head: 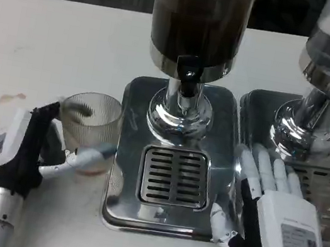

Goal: Grasp the cup under the faucet to collect the drink, then remove the cup.

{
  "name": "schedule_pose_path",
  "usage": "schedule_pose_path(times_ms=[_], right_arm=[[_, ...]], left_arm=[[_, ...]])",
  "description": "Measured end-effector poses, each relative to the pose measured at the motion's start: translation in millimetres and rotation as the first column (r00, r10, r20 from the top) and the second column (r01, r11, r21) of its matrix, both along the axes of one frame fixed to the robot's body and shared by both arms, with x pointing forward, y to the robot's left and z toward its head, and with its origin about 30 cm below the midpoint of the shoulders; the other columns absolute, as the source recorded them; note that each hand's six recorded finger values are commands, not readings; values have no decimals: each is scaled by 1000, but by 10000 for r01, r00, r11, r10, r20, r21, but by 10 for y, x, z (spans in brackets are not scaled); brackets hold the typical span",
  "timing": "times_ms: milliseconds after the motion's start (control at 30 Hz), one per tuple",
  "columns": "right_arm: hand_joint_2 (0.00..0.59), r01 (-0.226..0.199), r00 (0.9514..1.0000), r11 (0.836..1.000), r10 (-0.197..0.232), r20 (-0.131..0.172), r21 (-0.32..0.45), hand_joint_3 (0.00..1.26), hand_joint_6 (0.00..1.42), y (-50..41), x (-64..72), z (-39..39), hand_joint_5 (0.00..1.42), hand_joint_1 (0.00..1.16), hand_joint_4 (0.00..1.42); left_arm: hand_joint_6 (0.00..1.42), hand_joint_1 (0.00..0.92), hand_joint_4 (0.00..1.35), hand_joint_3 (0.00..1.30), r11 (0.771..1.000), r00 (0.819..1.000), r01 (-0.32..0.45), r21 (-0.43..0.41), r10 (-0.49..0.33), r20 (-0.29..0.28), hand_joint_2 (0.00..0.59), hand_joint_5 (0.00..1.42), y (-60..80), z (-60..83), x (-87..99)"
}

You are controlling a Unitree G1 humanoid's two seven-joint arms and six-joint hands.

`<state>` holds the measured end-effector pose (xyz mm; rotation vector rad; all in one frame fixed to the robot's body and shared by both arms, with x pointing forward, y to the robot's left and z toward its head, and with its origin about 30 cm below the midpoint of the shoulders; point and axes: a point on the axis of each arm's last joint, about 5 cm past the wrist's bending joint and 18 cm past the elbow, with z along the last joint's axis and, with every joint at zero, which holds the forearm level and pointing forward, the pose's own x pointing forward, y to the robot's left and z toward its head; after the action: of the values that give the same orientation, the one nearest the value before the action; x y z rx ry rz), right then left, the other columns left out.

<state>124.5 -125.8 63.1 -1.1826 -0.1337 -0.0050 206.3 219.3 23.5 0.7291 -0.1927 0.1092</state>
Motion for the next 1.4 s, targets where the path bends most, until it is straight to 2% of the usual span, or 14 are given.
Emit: schedule_pose_path(times_ms=[100,267,367,500,633,767,833,900,1033,1200,1400], right_arm=[[533,28,10000,10000,-28,6,-10,54,18,-5,2,0,0,80,0],[533,155,9999,9999,-155,1,-30,51,18,-18,-2,-3,0,80,0],[533,479,9988,9988,-479,43,-24,48,16,-36,-12,-9,0,80,0],[533,994,9950,9950,-994,53,45,46,9,-51,-31,-14,0,80,0],[533,1494,9887,9887,-1495,86,85,45,6,-66,-38,-12,0,81,0],[533,1855,9826,9826,-1855,-68,126,45,4,-64,-67,-25,0,81,0],[533,1907,9816,9815,-1905,-133,139,45,4,-60,-81,-32,0,81,0],[532,1907,9816,9816,-1905,-134,133,45,4,-60,-82,-32,0,81,0],[527,1904,9817,9816,-1903,-121,135,44,3,-60,-80,-30,0,79,0],[524,1897,9818,9817,-1896,-106,156,44,2,-55,-75,-28,0,78,0],[523,1890,9819,9818,-1889,-112,191,44,2,-46,-76,-27,0,77,0]], left_arm=[[1224,572,1057,907,9997,9991,236,19,-237,348,41,1148,-41,29,26],[1226,571,1057,907,9962,9951,833,263,-845,506,41,1145,-115,41,42],[1227,571,1057,905,9907,9896,1314,348,-1332,536,42,1145,-209,31,47],[1228,570,1057,903,9793,9792,1944,555,-1971,481,42,1144,-322,12,53],[1230,571,1057,904,9680,9680,2398,735,-2442,583,43,1144,-431,30,110],[1231,575,1057,906,9557,9587,2709,1154,-2786,569,44,1144,-529,60,210],[1232,576,1057,906,9512,9545,2817,1257,-2912,642,45,1144,-604,70,249],[1232,576,1057,907,9371,9427,3132,1540,-3264,689,45,1144,-683,85,286],[1234,580,1057,909,9232,9338,3346,1890,-3518,654,44,1144,-750,94,324],[1236,596,1070,916,9234,9377,3259,2029,-3431,554,36,1158,-826,58,325],[1267,620,1084,931,9302,9464,2902,2247,-3137,764,34,1182,-864,10,302]])
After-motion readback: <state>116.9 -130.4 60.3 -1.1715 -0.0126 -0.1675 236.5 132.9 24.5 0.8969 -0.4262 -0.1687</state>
